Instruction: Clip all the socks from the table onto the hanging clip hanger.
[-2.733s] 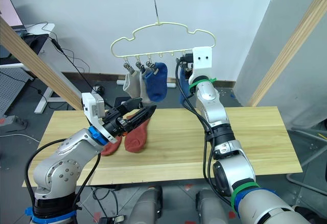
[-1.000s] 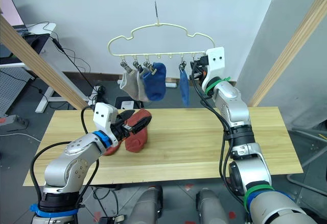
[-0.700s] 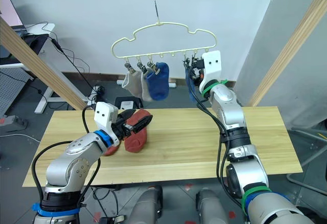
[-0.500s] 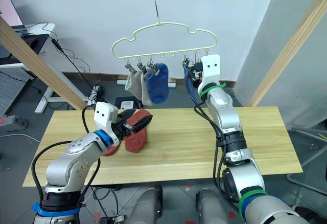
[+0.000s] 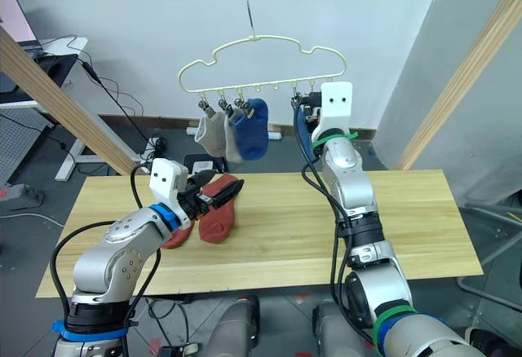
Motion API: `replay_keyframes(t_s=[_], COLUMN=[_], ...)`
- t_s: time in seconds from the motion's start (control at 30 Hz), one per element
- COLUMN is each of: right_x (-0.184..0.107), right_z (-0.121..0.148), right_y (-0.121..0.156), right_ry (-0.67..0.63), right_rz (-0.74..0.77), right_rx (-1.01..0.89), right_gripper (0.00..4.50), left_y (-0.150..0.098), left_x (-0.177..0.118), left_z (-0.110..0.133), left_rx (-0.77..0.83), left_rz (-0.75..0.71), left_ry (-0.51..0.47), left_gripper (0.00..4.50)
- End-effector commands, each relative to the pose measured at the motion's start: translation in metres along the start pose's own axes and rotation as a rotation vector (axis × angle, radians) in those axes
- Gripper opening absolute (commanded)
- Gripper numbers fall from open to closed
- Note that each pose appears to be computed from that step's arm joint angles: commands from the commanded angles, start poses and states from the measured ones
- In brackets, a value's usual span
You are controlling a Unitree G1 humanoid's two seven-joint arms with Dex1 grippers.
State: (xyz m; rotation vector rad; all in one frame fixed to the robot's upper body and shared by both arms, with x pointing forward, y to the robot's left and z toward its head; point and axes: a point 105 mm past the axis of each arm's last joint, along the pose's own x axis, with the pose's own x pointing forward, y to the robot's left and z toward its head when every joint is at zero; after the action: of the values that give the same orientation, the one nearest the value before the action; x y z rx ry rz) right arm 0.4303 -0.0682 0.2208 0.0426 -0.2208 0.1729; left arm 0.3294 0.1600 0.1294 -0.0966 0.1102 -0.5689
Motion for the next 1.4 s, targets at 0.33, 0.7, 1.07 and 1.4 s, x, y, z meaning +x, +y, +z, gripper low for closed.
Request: replay_keyframes(t_s=[0.33, 0.7, 1.07, 1.4], right_x=[0.004, 0.011, 0.018, 0.022], right_z=[0.015, 0.021, 0.022, 0.026], right_y=[0.009, 0.022, 0.035, 0.036], right_ry=[-0.034, -0.041, -0.039, -0.054], right_rz=[-0.034, -0.025, 0.019, 0.02], right_rx=[0.067, 0.122, 0.156, 0.16], right_gripper=[2.36, 2.36, 2.36, 2.36], left_y=[0.0, 0.0, 0.0, -0.002], left_x=[-0.002, -0.001, -0.002, -0.003], left_z=[0.013, 0.014, 0.013, 0.013], left_rx=[0.024, 0.031, 0.027, 0.02], left_rz=[-0.002, -0.004, 0.0, -0.008], left_ry=[-0.045, -0.04, -0.037, -0.041], left_gripper=[4.5, 4.5, 4.5, 4.5])
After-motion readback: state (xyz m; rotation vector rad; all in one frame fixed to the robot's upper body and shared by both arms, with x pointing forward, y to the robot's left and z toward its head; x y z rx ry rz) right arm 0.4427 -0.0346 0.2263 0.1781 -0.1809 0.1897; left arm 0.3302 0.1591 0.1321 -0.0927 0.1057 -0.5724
